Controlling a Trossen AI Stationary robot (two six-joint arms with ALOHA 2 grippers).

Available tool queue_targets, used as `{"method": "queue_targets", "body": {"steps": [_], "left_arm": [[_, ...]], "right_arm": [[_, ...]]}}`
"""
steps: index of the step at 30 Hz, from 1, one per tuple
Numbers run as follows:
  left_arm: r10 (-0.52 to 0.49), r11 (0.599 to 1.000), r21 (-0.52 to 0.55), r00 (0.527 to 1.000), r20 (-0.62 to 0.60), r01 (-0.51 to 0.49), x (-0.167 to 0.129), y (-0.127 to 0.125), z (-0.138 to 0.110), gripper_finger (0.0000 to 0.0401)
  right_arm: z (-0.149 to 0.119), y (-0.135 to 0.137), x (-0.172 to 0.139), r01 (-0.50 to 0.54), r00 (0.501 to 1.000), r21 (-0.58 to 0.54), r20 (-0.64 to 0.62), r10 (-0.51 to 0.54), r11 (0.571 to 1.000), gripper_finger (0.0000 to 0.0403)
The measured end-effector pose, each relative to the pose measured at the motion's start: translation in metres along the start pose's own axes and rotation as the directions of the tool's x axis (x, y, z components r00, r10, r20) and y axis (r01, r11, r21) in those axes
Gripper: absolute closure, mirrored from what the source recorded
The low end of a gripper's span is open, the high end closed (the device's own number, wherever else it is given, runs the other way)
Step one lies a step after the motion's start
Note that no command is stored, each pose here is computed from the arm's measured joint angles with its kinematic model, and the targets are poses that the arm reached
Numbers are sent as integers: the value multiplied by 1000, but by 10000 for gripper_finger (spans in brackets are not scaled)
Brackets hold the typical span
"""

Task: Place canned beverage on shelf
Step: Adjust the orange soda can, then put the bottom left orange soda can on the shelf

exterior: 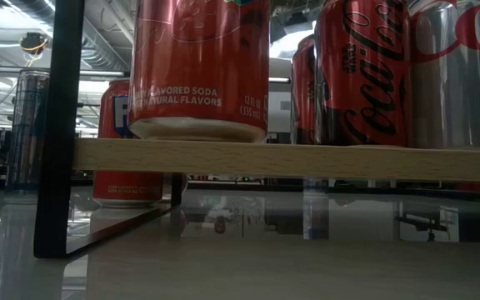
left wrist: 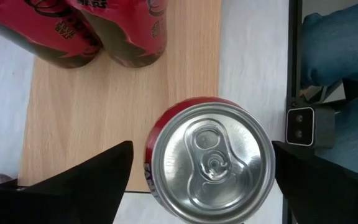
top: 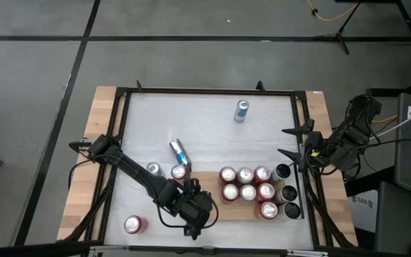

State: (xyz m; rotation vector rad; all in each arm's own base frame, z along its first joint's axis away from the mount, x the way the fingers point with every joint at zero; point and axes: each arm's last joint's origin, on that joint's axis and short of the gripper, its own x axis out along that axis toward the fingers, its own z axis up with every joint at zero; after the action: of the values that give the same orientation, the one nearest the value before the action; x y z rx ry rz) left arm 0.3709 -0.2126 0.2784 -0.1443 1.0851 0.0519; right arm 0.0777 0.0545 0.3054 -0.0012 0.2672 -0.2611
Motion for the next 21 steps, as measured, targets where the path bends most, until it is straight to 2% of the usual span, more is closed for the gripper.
{"method": "queue_targets", "body": {"steps": [6, 16, 18, 21], "left_arm": [[-3, 1000, -5, 1000, 9, 3, -4, 3, 3, 36], [-36, 999, -31, 998, 55, 38, -29, 6, 21, 37], [-74, 996, -39, 996, 40, 76, -36, 8, 25, 37], [-135, 988, -83, 990, -50, 130, -48, 12, 26, 37]], "right_arm": [[0, 0, 0, 0, 1000, 0, 0, 0, 1000, 56], [0, 0, 0, 0, 1000, 0, 0, 0, 1000, 56], [0, 0, 0, 0, 1000, 0, 0, 0, 1000, 56], [0, 0, 0, 0, 1000, 0, 0, 0, 1000, 56]]}}
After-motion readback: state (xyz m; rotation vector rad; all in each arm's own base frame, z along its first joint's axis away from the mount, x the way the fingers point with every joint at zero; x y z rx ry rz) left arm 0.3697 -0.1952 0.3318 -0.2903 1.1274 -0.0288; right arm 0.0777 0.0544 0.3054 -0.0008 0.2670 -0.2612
